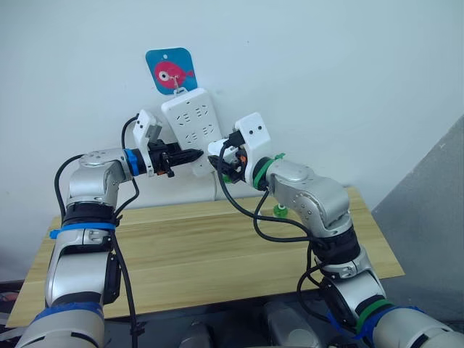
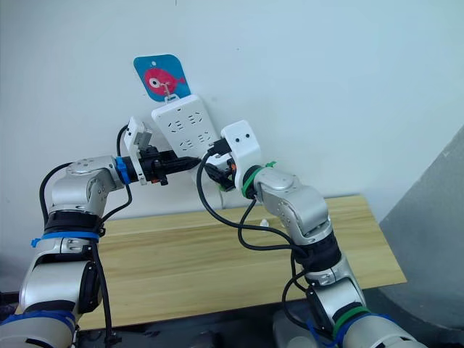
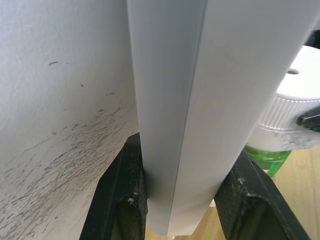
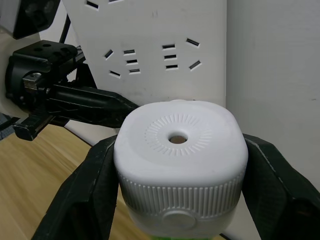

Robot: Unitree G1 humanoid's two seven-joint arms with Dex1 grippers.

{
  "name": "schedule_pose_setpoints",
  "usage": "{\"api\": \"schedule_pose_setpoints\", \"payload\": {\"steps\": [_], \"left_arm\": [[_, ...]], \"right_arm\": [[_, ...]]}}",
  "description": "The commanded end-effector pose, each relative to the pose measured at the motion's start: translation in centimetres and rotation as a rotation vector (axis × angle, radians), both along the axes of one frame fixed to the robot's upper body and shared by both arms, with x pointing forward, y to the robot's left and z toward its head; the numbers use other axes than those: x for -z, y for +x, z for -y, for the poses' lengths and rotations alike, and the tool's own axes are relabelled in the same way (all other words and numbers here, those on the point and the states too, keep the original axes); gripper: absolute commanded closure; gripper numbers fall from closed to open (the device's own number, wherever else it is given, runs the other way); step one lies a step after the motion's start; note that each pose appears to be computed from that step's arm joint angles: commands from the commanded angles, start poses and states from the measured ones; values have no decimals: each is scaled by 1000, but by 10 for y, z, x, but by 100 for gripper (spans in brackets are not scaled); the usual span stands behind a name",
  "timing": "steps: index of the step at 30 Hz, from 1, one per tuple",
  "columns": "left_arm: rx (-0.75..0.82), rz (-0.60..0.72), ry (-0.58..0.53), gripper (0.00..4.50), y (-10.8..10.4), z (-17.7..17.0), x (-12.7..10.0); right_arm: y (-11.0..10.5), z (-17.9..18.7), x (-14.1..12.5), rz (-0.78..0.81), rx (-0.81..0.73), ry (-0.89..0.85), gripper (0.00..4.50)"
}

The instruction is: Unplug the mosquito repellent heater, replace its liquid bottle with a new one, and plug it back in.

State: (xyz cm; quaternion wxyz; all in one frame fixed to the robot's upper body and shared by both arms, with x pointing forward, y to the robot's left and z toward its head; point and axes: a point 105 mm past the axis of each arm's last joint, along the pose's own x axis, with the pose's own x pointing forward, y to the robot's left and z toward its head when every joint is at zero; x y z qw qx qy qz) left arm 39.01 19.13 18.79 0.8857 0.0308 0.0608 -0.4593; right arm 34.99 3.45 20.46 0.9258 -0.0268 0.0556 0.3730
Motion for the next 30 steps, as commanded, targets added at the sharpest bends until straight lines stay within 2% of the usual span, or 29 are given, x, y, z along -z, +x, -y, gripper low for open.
{"api": "schedule_pose_setpoints", "payload": {"steps": [1,10,28,30], "left_arm": [[45,25,-23,315,-3,9,-9],[45,22,-31,315,-4,10,-9],[3,36,-18,315,-2,3,-9],[-28,55,-4,315,1,-1,-9]], "right_arm": [[4,-7,-22,87,18,43,150],[15,-16,-18,104,45,64,150],[20,-20,-16,123,5,126,150],[21,-16,-17,130,14,125,78]]}}
